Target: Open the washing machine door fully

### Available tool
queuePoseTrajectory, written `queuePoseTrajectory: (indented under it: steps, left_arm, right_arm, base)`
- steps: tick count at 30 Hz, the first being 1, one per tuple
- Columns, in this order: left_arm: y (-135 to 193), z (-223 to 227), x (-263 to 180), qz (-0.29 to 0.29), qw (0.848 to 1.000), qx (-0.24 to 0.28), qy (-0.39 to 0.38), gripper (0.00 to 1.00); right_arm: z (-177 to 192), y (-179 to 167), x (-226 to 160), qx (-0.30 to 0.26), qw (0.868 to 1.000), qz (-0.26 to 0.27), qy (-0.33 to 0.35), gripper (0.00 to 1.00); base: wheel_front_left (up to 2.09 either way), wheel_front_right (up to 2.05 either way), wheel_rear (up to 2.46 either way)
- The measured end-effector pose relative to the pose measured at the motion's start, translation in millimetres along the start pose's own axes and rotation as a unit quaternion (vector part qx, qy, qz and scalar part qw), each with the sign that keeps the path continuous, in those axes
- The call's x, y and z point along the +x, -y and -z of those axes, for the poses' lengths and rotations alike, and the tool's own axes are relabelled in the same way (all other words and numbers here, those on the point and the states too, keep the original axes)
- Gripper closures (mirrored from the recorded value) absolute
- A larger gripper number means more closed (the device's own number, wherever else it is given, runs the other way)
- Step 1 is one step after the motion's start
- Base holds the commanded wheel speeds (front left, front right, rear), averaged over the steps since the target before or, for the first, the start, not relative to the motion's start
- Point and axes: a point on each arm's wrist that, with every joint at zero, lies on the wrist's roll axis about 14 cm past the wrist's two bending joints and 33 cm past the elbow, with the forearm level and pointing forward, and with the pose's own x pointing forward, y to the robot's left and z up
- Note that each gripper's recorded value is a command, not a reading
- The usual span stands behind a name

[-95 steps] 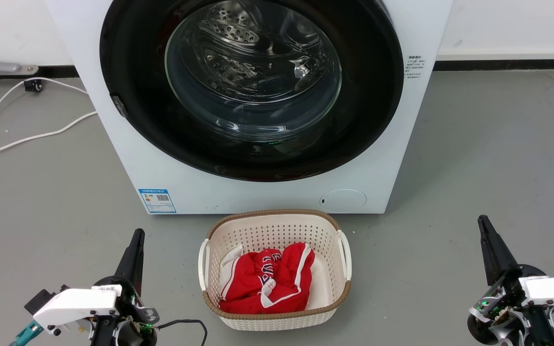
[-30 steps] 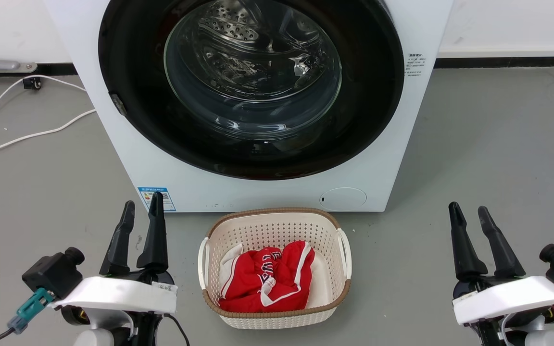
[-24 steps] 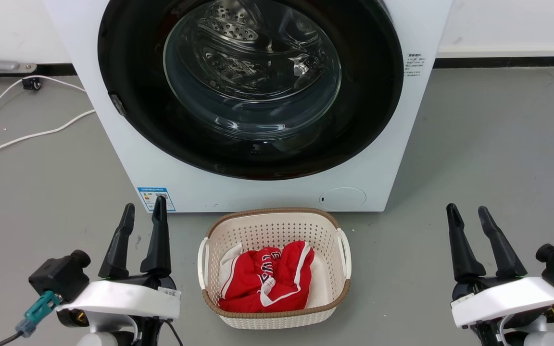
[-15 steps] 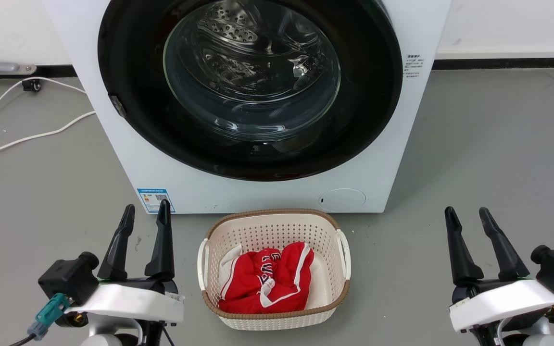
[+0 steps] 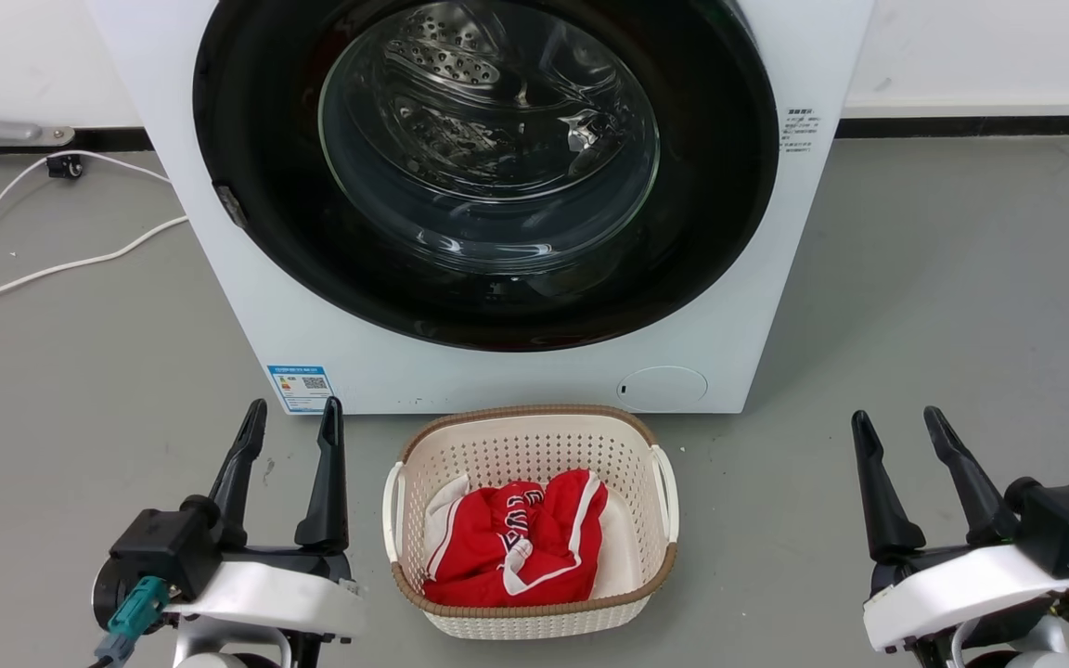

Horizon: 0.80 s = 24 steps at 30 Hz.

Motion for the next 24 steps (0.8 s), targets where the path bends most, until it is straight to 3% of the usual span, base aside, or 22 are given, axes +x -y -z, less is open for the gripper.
queuePoseTrajectory:
  steps: [24]
  left_arm:
    - [5.0,0.8,-4.3,0.013,0.996,0.084,0.007,0.0]
  right_arm:
    - [6.3,-3.0,-4.8,-0.074,0.997,-0.006,-0.017,0.0]
  base:
    - [0.0,0.0,0.0]
